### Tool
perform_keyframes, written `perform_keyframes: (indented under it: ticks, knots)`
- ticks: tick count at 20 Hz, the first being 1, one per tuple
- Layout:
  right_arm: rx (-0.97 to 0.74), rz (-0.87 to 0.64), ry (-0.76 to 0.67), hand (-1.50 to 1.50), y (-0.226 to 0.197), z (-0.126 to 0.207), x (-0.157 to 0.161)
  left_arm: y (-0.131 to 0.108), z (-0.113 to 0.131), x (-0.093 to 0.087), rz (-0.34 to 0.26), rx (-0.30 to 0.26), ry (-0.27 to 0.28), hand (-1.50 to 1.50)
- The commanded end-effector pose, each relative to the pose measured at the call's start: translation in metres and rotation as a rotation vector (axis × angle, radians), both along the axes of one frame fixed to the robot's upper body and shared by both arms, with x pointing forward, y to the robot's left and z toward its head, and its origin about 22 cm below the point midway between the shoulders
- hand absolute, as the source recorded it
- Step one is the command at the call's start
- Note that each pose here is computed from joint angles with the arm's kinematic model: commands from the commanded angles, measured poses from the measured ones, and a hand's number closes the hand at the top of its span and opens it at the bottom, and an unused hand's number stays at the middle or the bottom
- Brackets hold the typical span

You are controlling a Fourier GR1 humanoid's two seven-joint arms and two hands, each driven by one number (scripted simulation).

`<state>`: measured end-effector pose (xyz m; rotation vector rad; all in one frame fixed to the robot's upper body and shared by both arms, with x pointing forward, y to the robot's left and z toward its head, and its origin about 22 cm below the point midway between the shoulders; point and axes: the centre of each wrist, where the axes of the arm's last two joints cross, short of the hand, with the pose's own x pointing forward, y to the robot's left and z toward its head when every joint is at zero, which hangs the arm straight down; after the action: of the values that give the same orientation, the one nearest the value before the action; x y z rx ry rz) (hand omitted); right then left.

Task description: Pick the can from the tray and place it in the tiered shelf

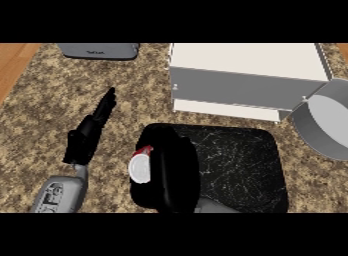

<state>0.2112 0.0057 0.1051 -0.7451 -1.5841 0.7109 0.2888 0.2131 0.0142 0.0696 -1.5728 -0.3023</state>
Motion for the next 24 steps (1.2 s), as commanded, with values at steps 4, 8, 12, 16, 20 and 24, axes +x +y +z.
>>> perform_keyframes:
  ticks: [4,8,12,16,20,24]
  knots:
    - [0.113,-0.244,-0.070,1.50,0.011,0.047,0.003,0.007,0.004,0.002,0.014,0.007,0.010,0.00]
    - [0.092,-0.298,-0.162,1.50,0.009,0.069,0.012,0.003,-0.001,0.002,0.031,-0.019,0.017,0.00]
    - [0.096,-0.368,-0.245,1.50,0.006,0.094,0.025,0.006,-0.010,0.000,0.055,0.010,0.021,0.00]
    - [0.035,-0.450,-0.306,1.50,0.008,0.120,0.040,0.001,-0.003,0.000,0.047,0.004,-0.006,0.00]
    - [0.038,-0.494,-0.319,1.50,0.003,0.142,0.044,0.007,0.002,-0.002,0.022,0.003,0.001,0.00]
    - [0.025,-0.551,-0.358,1.50,0.009,0.158,0.060,-0.015,-0.009,-0.004,0.021,-0.002,0.002,0.00]
